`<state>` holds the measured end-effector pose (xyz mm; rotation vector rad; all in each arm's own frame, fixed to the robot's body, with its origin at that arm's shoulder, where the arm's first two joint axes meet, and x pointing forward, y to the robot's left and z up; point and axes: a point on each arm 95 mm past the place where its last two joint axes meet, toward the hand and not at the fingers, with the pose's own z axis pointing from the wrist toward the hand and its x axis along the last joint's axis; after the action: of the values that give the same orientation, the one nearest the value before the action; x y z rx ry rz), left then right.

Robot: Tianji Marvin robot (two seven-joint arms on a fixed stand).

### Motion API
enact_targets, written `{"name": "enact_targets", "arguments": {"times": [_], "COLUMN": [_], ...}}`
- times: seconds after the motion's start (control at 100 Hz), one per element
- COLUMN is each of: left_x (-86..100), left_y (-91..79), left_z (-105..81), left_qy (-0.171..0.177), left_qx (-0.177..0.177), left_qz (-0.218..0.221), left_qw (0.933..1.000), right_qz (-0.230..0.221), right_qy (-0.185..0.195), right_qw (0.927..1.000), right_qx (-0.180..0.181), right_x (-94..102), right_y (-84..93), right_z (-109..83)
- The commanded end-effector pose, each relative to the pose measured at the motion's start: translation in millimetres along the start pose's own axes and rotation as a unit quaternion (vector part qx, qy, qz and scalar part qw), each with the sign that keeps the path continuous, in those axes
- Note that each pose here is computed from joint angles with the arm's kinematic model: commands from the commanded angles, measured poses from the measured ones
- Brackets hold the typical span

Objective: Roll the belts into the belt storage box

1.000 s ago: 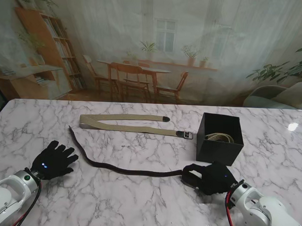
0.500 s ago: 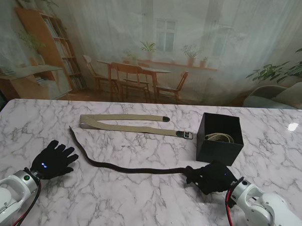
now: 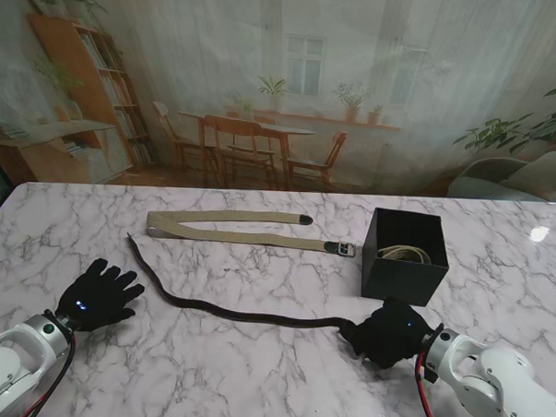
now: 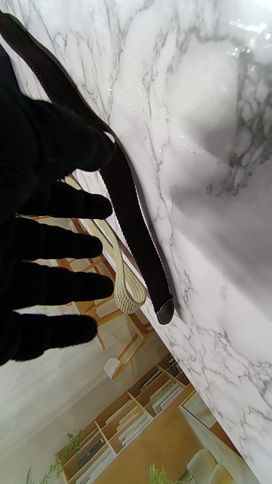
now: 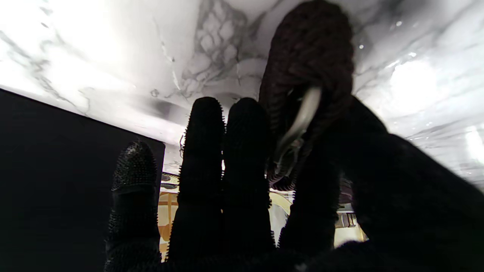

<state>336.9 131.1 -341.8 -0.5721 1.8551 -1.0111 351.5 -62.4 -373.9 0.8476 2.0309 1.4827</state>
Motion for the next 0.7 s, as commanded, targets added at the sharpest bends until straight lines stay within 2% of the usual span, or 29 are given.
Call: {"name": "enact_targets", "arguments": {"times": [0.0, 0.21, 0.42, 0.69], "left_x": [0.9, 0.9, 0.7, 0.6], "left_y": [2.4, 2.3, 2.1, 2.3], "left_z": [-0.9, -1.0, -1.3, -1.2], "left_qy": [-0.001, -0.001, -0.001, -0.002], "left_qx": [-0.007, -0.006, -0.005, -0.004], "left_qz": [0.000, 0.001, 0.002, 0.002], "left_qw": [1.0000, 1.0000, 1.0000, 1.0000], "right_qz": [-0.012, -0.023, 0.009, 0.020], "right_qy": [0.001, -0.001, -0.014, -0.020], "right_qw": [0.9999, 0.9997, 0.9997, 0.9993], "right_qx": [0.003, 0.008, 0.018, 0.025], "right_x": [1.3, 3.4, 9.0, 12.6], "right_y": [0.4, 3.3, 7.0, 9.0], "right_z": [0.0, -1.7, -6.4, -11.3]}}
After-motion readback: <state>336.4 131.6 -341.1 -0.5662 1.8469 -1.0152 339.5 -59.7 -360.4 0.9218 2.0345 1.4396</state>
